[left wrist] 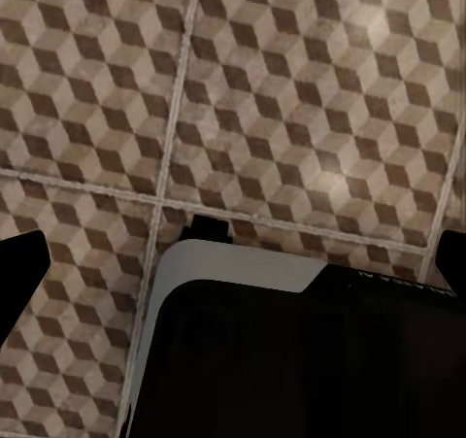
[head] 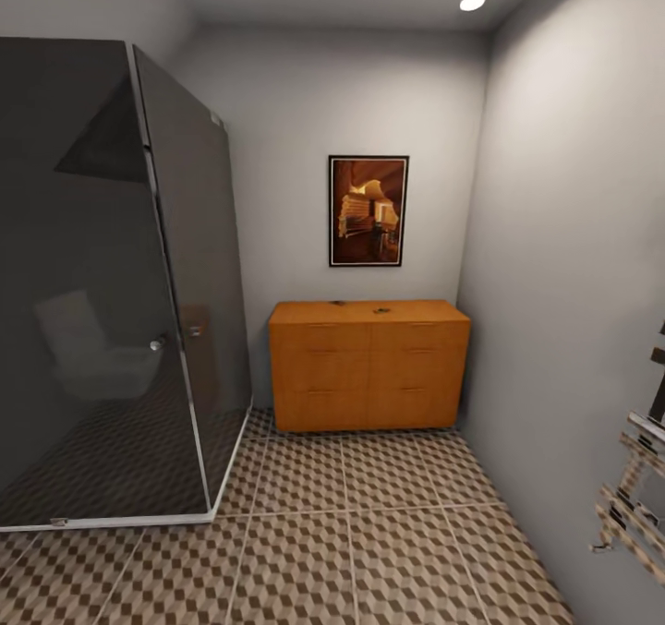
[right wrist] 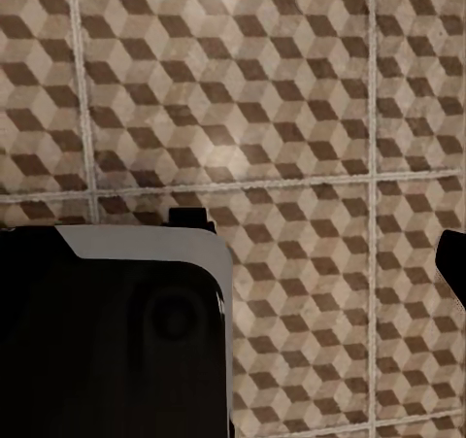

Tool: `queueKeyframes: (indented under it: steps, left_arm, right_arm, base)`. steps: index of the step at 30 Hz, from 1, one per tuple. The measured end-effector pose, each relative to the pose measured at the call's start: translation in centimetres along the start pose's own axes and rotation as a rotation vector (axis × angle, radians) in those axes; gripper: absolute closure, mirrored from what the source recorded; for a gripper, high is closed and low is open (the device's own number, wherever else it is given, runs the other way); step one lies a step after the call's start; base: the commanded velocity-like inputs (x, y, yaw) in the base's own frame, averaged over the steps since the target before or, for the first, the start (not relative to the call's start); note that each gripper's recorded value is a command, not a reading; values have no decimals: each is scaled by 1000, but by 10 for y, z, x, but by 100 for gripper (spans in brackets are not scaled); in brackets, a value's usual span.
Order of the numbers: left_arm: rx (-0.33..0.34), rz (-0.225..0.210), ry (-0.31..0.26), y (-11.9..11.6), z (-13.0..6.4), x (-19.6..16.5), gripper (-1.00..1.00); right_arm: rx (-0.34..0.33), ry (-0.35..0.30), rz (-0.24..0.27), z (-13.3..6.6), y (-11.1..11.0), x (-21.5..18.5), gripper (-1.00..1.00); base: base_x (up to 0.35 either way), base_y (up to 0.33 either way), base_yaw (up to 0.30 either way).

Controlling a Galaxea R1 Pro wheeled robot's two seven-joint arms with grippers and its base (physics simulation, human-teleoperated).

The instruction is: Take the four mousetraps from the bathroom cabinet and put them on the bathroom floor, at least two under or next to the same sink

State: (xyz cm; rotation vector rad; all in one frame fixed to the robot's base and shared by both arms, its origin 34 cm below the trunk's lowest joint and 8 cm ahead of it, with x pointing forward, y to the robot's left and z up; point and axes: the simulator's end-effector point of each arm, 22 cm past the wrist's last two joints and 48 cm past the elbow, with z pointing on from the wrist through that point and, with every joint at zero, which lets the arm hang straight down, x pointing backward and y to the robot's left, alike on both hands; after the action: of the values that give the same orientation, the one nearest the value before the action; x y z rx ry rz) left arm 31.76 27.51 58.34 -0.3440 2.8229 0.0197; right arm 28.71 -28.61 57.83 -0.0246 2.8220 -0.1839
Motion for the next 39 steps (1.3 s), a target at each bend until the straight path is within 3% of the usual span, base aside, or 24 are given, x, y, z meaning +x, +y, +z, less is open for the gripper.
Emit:
queueKeyframes:
  steps: [39]
  left_arm:
    - [0, 1, 0, 0, 0, 0, -100]
  right_arm:
    - [-1, 1, -1, 0, 1, 0, -100]
  base:
    - [324, 0, 0]
